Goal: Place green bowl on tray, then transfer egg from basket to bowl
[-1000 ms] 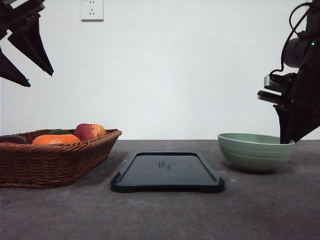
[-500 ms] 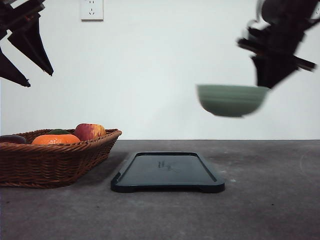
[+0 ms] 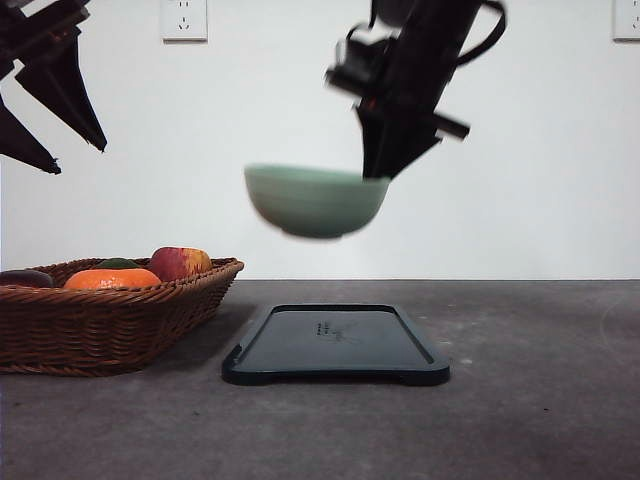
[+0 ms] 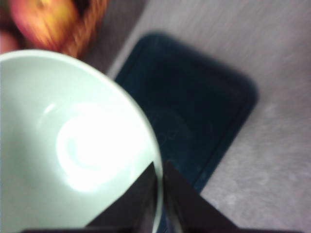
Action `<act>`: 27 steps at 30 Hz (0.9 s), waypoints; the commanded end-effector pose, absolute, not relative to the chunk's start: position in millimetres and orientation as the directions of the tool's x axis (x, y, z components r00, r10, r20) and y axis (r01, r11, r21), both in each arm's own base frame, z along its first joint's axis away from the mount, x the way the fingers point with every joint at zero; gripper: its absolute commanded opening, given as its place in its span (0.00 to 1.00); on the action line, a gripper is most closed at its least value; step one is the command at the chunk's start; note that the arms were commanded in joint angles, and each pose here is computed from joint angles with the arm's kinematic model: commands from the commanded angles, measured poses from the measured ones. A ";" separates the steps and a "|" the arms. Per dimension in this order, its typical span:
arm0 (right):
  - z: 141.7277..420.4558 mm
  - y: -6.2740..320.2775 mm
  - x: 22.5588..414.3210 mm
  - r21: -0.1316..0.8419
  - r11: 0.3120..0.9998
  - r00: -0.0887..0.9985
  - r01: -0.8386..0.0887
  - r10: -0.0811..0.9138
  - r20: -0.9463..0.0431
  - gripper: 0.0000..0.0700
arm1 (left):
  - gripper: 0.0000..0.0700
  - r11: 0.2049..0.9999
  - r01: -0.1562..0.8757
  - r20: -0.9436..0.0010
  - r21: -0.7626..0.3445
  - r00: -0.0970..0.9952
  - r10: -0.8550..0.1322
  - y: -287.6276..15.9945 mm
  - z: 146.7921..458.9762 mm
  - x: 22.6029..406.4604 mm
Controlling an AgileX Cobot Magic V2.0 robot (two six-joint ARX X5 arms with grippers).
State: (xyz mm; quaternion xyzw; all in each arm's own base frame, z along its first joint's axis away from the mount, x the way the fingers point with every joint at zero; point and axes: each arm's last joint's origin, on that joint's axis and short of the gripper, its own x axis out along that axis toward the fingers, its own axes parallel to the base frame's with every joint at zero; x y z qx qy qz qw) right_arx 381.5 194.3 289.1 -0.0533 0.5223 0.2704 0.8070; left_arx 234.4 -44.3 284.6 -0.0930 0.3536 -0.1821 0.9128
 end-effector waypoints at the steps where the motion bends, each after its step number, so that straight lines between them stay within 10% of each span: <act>1: 285.2 201.8 387.4 0.191 0.840 0.318 -0.507 0.388 -0.865 0.00 | 0.49 0.913 0.278 -0.593 -0.298 0.695 -0.406 -45.3 291.5 236.9; 27: 210.0 204.7 415.3 0.146 0.888 0.222 -0.436 0.263 -0.939 0.00 | 0.49 0.913 0.279 -0.592 -0.298 0.696 -0.406 -45.3 291.5 237.0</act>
